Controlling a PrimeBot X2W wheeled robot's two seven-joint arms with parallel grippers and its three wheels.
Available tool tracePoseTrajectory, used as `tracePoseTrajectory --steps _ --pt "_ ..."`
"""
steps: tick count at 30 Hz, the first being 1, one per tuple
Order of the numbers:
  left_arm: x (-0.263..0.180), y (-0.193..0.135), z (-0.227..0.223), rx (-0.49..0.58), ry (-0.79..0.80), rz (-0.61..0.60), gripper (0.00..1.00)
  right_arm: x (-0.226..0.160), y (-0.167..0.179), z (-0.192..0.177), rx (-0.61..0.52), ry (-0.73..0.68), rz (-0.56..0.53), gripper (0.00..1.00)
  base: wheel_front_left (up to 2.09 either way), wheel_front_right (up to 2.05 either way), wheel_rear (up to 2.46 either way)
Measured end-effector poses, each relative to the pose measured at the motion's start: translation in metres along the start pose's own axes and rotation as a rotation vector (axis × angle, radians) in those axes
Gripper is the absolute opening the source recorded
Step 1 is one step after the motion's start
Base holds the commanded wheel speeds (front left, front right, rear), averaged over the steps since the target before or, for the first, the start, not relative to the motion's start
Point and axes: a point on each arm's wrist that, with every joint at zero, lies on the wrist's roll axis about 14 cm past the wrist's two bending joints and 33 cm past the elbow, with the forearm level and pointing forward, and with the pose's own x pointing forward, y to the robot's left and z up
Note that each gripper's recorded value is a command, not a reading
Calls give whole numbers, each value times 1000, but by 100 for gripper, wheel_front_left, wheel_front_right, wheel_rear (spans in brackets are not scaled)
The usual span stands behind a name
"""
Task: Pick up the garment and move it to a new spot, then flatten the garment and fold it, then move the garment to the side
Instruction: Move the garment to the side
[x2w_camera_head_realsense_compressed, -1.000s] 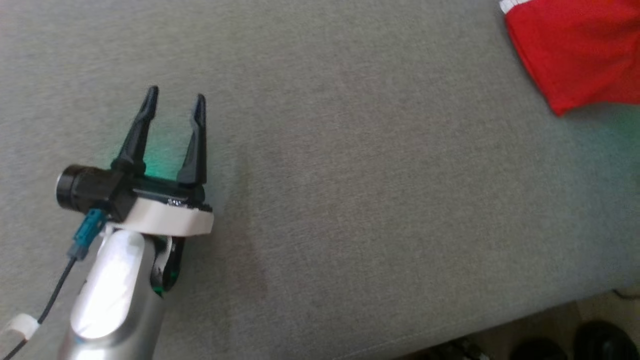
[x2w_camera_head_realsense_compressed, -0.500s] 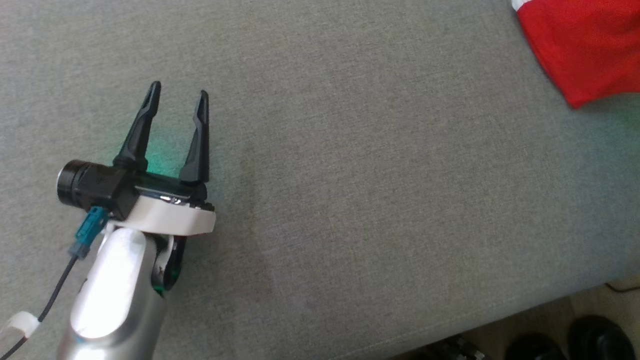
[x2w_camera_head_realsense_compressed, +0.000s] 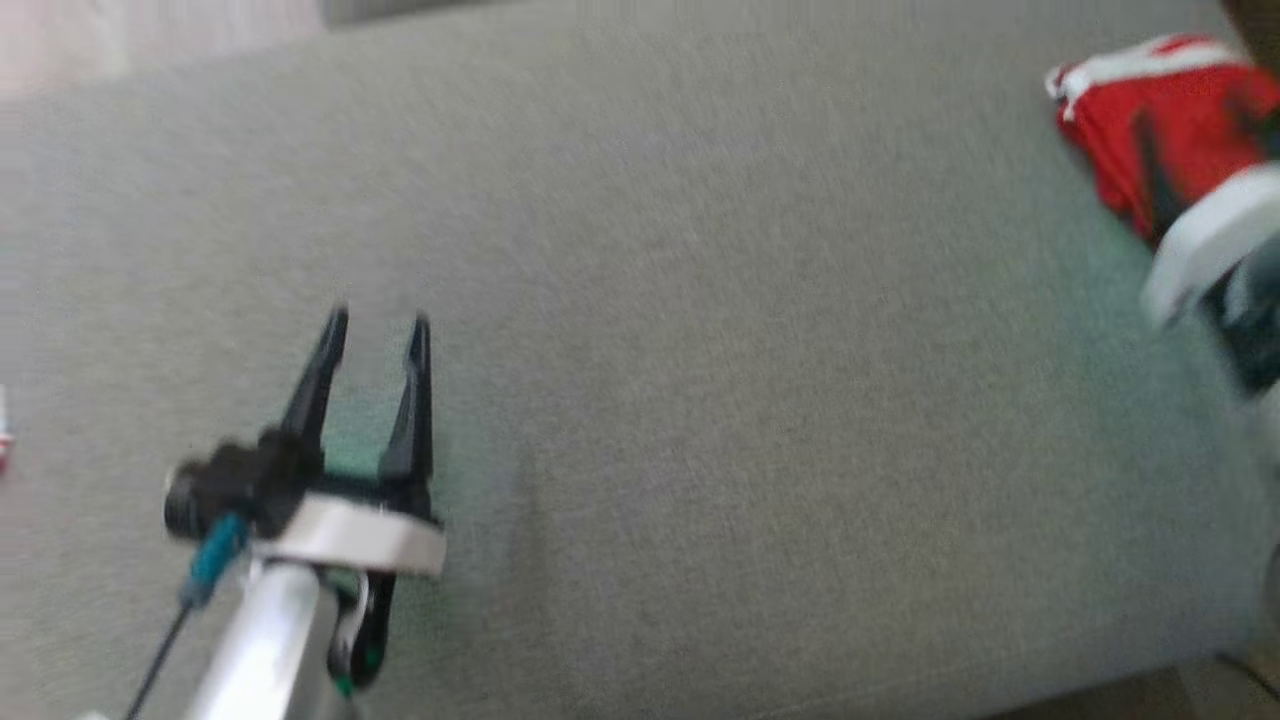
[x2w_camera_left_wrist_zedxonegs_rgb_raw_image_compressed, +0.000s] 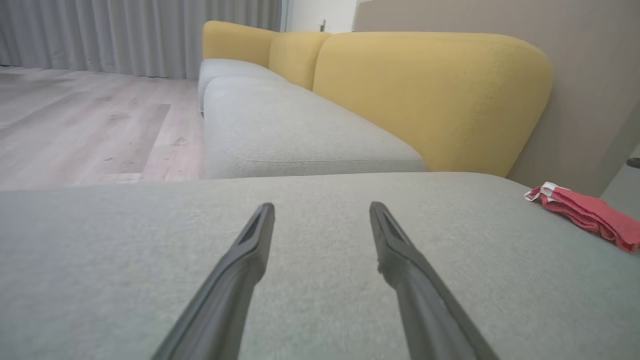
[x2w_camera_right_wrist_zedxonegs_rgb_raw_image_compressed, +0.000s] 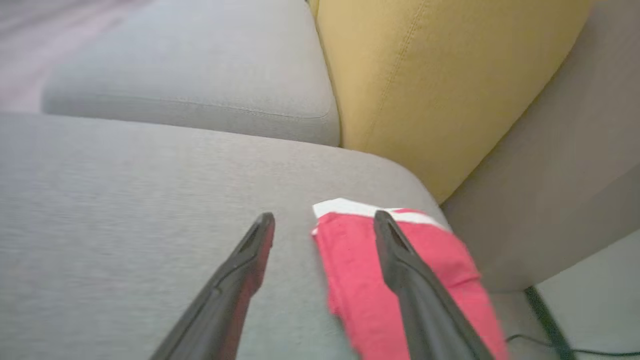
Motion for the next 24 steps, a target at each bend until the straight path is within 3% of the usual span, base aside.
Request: tracePoseTrajectory --steps 6,10,16,24 --pt "-52 11 8 16 -4 85 100 -43 57 -3 280 -145 90 100 0 0 0" --pt "-83 18 14 24 -16 147 100 -74 83 -7 384 -231 117 100 0 0 0" --pt "-119 35 22 28 -47 240 100 -112 119 8 360 -341 184 100 0 0 0" --pt "-133 41 21 22 -52 278 100 -124 122 20 373 -365 180 100 0 0 0"
